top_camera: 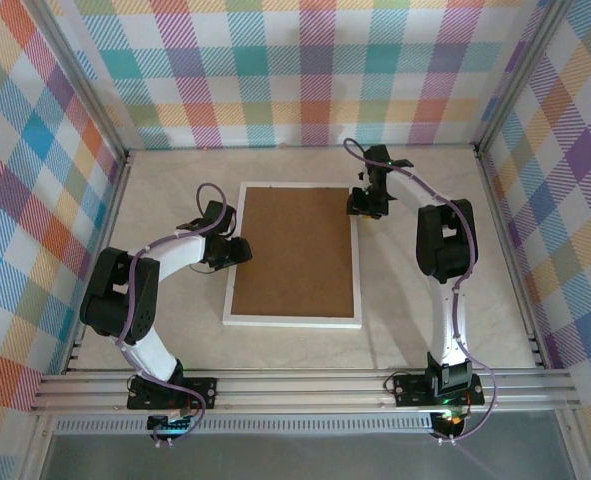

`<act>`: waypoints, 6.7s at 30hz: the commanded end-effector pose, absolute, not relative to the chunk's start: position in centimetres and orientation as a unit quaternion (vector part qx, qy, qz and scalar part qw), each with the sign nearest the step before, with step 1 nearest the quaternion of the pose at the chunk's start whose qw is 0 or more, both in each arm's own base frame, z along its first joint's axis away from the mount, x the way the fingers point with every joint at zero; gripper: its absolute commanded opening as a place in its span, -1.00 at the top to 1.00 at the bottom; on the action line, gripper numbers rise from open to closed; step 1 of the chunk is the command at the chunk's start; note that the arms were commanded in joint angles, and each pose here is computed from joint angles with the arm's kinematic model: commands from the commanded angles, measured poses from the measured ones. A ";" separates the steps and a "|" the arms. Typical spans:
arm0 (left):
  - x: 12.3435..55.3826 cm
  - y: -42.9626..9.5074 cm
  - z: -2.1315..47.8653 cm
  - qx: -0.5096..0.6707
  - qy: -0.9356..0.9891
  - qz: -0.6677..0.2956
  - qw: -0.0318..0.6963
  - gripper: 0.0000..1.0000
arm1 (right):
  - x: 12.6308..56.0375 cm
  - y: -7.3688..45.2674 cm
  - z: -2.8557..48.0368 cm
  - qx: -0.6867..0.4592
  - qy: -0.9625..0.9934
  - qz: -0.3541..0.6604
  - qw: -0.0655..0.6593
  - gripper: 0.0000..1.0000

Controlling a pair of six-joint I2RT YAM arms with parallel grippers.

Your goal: Put the photo into the frame

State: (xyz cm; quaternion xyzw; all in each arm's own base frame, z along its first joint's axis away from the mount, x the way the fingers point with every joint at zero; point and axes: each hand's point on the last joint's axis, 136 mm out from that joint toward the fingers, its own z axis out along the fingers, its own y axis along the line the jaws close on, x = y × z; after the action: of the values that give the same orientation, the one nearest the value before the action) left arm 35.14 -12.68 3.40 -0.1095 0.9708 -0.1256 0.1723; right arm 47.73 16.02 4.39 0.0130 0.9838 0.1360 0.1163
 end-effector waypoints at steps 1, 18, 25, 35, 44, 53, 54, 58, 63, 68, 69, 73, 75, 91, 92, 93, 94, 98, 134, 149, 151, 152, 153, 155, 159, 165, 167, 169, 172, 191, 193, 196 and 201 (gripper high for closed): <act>34.1 -13.8 2.3 -0.097 0.975 -0.139 0.146 -0.01 | 46.3 17.2 3.3 0.013 0.987 0.140 0.083 0.15; 33.9 -15.9 2.0 -0.093 0.972 -0.163 0.139 -0.01 | 42.9 19.4 -2.7 0.002 0.999 0.043 -0.017 0.08; 34.1 -16.1 2.1 -0.096 0.971 -0.167 0.139 -0.01 | 42.6 20.2 -3.4 0.001 0.998 0.049 -0.025 0.06; 34.0 -15.4 2.3 -0.101 0.972 -0.151 0.146 -0.02 | 47.4 20.2 6.6 0.011 0.988 0.118 0.102 -0.03; 34.4 -14.5 3.1 -0.107 0.971 -0.135 0.164 -0.02 | 46.8 14.5 12.8 0.018 0.983 0.065 0.170 -0.15; 34.6 -14.2 3.4 -0.109 0.971 -0.127 0.170 -0.02 | 40.4 14.4 10.1 0.008 0.989 0.099 0.113 -0.15; 34.5 -14.1 3.4 -0.110 0.971 -0.126 0.171 -0.02 | 39.7 14.6 9.7 0.006 0.989 0.108 0.104 -0.15; 34.5 -13.9 3.3 -0.110 0.972 -0.121 0.170 -0.01 | 37.6 15.0 8.1 0.001 0.990 0.120 0.075 -0.15; 34.4 -14.0 3.5 -0.110 0.972 -0.123 0.169 -0.01 | 37.2 14.8 6.7 0.007 0.991 0.112 0.069 -0.15; 34.2 -13.7 3.6 -0.109 0.972 -0.117 0.170 0.00 | 37.2 14.8 5.5 0.013 0.992 0.109 0.061 -0.14; 34.2 -13.7 3.7 -0.109 0.972 -0.116 0.171 -0.01 | 37.2 14.7 5.1 0.015 0.993 0.106 0.058 -0.14; 34.2 -13.7 3.7 -0.108 0.972 -0.117 0.170 0.00 | 37.3 14.5 4.3 0.021 0.993 0.098 0.060 -0.14; 34.2 -13.7 3.6 -0.109 0.972 -0.119 0.170 0.00 | 37.3 14.3 4.1 0.023 0.993 0.095 0.061 -0.13; 34.3 -14.3 3.5 -0.109 0.971 -0.131 0.166 0.00 | 35.6 15.2 0.1 0.025 0.996 0.091 0.005 -0.14; 34.3 -14.4 3.5 -0.108 0.971 -0.134 0.165 -0.01 | 35.4 15.5 -0.2 0.021 0.996 0.088 -0.002 -0.13; 34.3 -14.5 3.5 -0.109 0.971 -0.135 0.164 0.00 | 35.1 15.9 -0.6 0.015 0.996 0.082 -0.009 -0.13; 34.3 -14.6 3.5 -0.109 0.971 -0.136 0.163 0.00 | 34.9 16.2 -0.9 0.011 0.997 0.075 -0.015 -0.13; 34.3 -14.7 3.5 -0.110 0.970 -0.140 0.163 0.00 | 33.9 17.6 -2.3 -0.003 0.997 0.062 -0.042 -0.13; 34.6 -14.3 4.5 -0.109 0.969 -0.131 0.181 -0.01 | 28.4 13.6 6.2 0.001 0.997 0.080 0.010 -0.21; 34.5 -14.4 4.5 -0.110 0.969 -0.134 0.178 -0.01 | 25.8 14.1 4.0 0.005 0.996 0.083 -0.022 -0.22; 34.5 -14.4 4.5 -0.110 0.969 -0.134 0.178 -0.01 | 25.8 14.3 3.8 0.006 0.996 0.085 -0.024 -0.22; 34.5 -14.4 4.5 -0.110 0.969 -0.134 0.179 -0.01 | 25.8 14.4 3.7 0.006 0.996 0.087 -0.024 -0.22; 34.5 -14.4 4.5 -0.110 0.969 -0.134 0.178 -0.01 | 25.9 14.5 3.5 0.006 0.996 0.087 -0.026 -0.22; 34.5 -14.4 4.5 -0.110 0.969 -0.136 0.177 -0.01 | 25.9 14.5 3.2 0.007 0.996 0.084 -0.027 -0.22; 34.3 -14.4 4.4 -0.111 0.968 -0.136 0.177 -0.01 | 26.5 14.2 3.3 0.010 0.997 0.074 -0.011 -0.22; 34.2 -14.4 4.3 -0.112 0.968 -0.138 0.176 -0.01 | 25.7 14.9 1.7 0.014 0.995 0.090 -0.037 -0.22; 34.2 -14.4 4.3 -0.113 0.968 -0.140 0.175 -0.01 | 25.2 15.3 0.9 0.017 0.994 0.094 -0.047 -0.22; 34.1 -14.5 4.3 -0.113 0.968 -0.142 0.175 -0.01 | 24.9 15.6 0.1 0.020 0.994 0.094 -0.057 -0.21; 34.1 -14.7 4.2 -0.115 0.967 -0.147 0.174 0.00 | 24.3 16.1 -1.3 0.019 0.993 0.089 -0.075 -0.21; 34.5 -14.3 5.5 -0.115 0.965 -0.145 0.186 -0.01 | 27.1 16.2 2.3 -0.004 0.998 0.061 -0.027 -0.25; 34.9 -14.0 6.2 -0.121 0.962 -0.150 0.193 -0.01 | 28.4 15.9 4.2 -0.007 0.998 0.063 -0.002 -0.27; 35.5 -13.4 7.4 -0.132 0.956 -0.159 0.207 -0.02 | 30.8 15.6 6.5 -0.014 0.997 0.060 0.038 -0.30; 36.3 -12.1 9.0 -0.153 0.948 -0.167 0.225 -0.14 | 36.0 15.6 8.7 -0.008 0.993 0.076 0.094 -0.32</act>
State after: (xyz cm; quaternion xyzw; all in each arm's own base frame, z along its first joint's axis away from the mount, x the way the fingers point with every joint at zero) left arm 35.31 -12.24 6.31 -0.1415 0.9590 -0.1404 0.2015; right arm 33.10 16.10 7.78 -0.0031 0.9950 0.0788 0.0615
